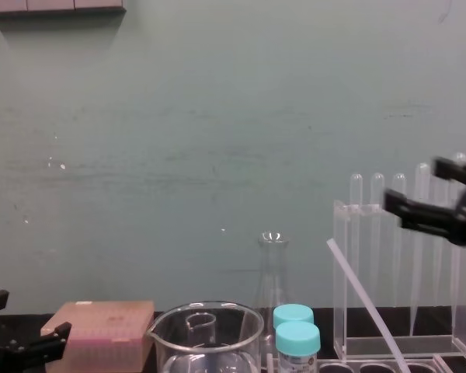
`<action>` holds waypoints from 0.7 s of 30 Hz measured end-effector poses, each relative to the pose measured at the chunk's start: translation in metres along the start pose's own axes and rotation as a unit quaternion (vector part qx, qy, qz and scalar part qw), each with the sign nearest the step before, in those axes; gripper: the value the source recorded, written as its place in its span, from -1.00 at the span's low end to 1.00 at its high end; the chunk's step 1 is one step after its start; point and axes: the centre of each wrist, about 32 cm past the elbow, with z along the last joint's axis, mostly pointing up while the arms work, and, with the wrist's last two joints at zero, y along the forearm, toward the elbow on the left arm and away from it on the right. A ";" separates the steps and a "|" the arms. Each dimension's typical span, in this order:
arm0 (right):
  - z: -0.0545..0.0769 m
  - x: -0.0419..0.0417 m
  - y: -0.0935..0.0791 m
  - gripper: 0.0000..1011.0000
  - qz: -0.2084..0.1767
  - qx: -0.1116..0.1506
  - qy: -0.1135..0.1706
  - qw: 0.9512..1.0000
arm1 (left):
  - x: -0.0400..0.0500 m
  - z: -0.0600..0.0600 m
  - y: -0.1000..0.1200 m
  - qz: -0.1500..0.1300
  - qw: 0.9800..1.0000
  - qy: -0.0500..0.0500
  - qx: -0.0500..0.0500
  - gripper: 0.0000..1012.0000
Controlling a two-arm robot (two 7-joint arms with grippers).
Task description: Pick up the stirring rod with one hand, then place it down.
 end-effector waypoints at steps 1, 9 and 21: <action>-0.001 0.0002 -0.004 0.98 -0.009 -0.009 0.000 1.000 | 0.0000 0.000 0.000 0.000 1.000 0.000 0.000 0.98; -0.013 -0.0064 -0.036 0.98 -0.045 -0.113 0.027 0.992 | 0.0000 0.000 0.000 0.000 1.000 0.000 0.000 0.98; -0.022 -0.0104 -0.040 0.98 -0.040 -0.157 0.052 0.985 | 0.0000 0.000 0.000 0.000 1.000 0.000 0.000 0.98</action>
